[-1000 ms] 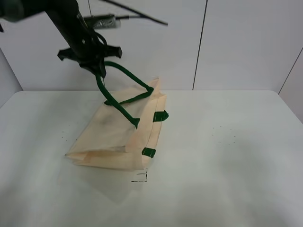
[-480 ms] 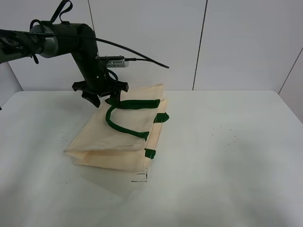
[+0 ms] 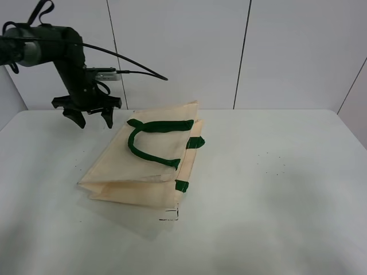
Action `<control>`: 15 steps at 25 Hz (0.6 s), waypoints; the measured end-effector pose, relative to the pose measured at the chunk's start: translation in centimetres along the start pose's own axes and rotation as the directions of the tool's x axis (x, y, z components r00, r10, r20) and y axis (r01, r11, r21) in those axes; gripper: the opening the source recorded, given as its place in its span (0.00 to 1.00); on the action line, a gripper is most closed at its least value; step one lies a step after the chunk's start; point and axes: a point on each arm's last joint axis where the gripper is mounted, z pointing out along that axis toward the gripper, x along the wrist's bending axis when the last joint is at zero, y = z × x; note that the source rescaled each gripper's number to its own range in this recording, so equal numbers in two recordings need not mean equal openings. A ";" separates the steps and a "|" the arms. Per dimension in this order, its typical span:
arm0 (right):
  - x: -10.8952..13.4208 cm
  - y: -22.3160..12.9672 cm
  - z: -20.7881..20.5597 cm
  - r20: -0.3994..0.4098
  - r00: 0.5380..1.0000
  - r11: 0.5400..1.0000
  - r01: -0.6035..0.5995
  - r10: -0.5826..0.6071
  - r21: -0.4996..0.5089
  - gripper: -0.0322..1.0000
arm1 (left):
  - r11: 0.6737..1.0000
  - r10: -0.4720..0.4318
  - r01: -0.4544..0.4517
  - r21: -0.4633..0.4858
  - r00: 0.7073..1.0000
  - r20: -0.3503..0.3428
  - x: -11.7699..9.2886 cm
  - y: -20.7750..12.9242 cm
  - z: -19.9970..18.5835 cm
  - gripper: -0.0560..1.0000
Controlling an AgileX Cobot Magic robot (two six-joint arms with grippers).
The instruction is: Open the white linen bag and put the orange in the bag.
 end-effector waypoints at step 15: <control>0.0 0.0 0.0 0.000 1.000 1.000 0.000 0.000 0.000 1.00 | 0.989 -0.136 0.135 0.054 0.991 0.015 7.0 -5.0 -6.4 0.91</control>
